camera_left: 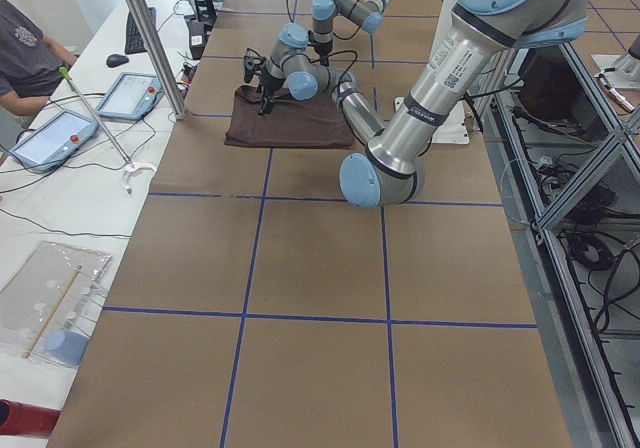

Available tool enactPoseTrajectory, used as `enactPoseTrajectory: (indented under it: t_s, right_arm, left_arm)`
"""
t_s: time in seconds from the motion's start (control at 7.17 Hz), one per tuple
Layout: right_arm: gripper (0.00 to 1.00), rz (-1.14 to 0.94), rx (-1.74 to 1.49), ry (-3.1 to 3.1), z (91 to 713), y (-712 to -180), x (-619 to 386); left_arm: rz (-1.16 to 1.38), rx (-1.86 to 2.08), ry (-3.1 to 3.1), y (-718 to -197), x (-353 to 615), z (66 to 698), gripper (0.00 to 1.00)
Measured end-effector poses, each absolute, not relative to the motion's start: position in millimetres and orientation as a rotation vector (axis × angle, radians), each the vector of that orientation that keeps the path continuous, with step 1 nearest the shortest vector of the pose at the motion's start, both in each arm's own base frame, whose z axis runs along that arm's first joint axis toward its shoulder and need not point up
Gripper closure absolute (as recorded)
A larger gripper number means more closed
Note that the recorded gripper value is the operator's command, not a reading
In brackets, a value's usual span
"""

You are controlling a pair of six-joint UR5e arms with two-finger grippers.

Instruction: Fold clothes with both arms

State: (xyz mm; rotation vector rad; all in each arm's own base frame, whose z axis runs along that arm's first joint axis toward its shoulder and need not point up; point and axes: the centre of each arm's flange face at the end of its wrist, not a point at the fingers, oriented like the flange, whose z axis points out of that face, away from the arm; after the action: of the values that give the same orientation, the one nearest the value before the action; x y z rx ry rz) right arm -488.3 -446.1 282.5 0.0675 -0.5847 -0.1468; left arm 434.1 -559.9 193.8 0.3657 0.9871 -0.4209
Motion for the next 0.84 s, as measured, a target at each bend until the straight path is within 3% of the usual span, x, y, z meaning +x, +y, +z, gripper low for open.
enactPoseTrajectory:
  t_s: [0.42, 0.84]
  right_arm:
    - [0.0, -0.09, 0.138, -0.655, 251.3, -536.4, -538.5]
    - [0.0, -0.066, 0.141, -0.646, 269.8, -572.7, -547.5]
  left_arm:
    - [-0.409, 0.357, 0.983, -559.3, 435.0, 199.4, 0.0]
    - [-0.409, 0.355, 0.982, -559.6, 435.2, 201.4, 0.0]
